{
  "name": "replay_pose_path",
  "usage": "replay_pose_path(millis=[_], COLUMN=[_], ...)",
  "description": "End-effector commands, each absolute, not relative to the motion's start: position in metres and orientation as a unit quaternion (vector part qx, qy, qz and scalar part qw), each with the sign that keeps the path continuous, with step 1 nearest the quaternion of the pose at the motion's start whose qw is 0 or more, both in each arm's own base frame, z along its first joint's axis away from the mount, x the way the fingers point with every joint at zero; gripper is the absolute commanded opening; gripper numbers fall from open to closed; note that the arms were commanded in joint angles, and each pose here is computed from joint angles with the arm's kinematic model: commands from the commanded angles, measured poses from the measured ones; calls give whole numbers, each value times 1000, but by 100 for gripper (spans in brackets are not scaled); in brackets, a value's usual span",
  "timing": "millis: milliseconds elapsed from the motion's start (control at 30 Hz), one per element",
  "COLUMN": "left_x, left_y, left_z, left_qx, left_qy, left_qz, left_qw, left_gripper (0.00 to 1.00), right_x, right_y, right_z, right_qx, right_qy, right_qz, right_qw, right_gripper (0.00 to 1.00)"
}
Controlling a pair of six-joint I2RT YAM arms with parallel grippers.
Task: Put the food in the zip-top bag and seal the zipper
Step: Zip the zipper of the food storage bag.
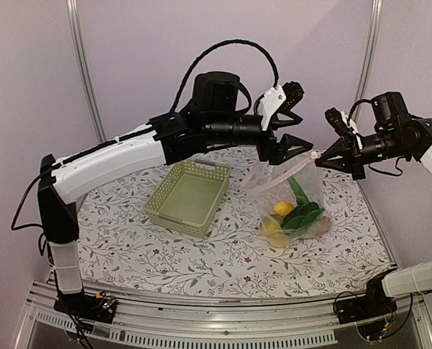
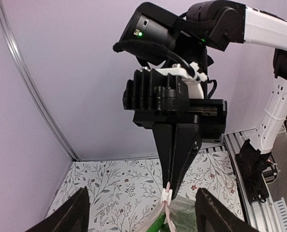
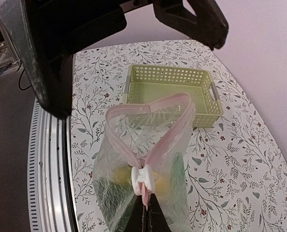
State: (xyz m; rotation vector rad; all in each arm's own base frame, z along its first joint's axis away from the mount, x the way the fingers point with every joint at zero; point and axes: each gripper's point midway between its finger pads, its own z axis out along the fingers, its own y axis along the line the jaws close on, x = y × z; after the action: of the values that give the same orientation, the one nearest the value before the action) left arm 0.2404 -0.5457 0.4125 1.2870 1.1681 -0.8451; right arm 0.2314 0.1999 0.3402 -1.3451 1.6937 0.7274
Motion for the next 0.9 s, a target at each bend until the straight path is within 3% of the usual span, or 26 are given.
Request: replay_pose_path(millis=[0,300,867], left_x=[239,239,243], left_y=[-559,-566,-576], left_z=[388,372,352], left_qx=[564,562,571], left_qy=[505,519,527], left_qz=[-391,-421,-425], left_qw=[524,488,465], left_gripper=[69,45,32], right_x=[221,222,223], right_y=[203,204,205], right_z=[349,345,344], right_qx=[-551,-552,-553], right_qy=[660,663,664], right_qz=[288,285,282], right_qw=[422,418,418], right_gripper=[0,0,0])
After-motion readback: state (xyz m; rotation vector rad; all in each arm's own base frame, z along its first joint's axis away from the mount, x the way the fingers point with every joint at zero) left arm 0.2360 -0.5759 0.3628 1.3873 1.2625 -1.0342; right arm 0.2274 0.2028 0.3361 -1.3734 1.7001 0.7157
